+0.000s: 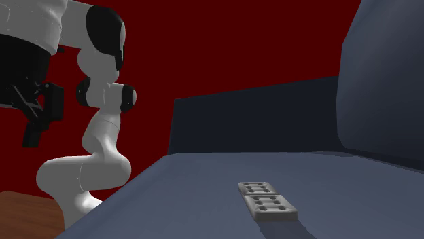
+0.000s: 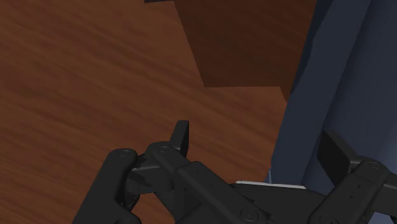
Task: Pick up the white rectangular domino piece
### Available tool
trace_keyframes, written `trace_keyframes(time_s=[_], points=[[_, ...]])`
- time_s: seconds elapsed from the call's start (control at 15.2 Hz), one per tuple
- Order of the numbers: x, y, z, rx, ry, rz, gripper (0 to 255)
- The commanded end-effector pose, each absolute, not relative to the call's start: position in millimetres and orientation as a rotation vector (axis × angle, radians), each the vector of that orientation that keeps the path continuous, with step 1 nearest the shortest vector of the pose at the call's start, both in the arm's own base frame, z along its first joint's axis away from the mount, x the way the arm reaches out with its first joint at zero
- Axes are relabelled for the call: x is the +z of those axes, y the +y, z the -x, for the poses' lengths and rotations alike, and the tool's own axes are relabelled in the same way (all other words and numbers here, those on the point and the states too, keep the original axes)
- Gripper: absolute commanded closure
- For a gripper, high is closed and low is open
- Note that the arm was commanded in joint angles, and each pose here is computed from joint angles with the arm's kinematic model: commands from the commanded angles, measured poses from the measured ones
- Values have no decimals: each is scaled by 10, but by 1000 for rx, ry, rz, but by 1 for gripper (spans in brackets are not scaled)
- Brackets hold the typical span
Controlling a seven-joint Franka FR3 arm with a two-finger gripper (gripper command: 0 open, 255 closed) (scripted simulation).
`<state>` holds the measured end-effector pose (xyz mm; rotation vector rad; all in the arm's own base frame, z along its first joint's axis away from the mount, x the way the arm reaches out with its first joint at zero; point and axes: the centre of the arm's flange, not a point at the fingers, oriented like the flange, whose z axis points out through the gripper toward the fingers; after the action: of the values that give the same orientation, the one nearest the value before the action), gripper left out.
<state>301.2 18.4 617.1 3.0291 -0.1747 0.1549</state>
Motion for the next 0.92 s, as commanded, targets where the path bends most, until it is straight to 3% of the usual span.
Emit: trace_keyframes(time_s=[0.0,0.86], points=[[6171,184,-3012,155,-175,-3029,0],[6014,1769,-3513,90,-219,-3070,0]])
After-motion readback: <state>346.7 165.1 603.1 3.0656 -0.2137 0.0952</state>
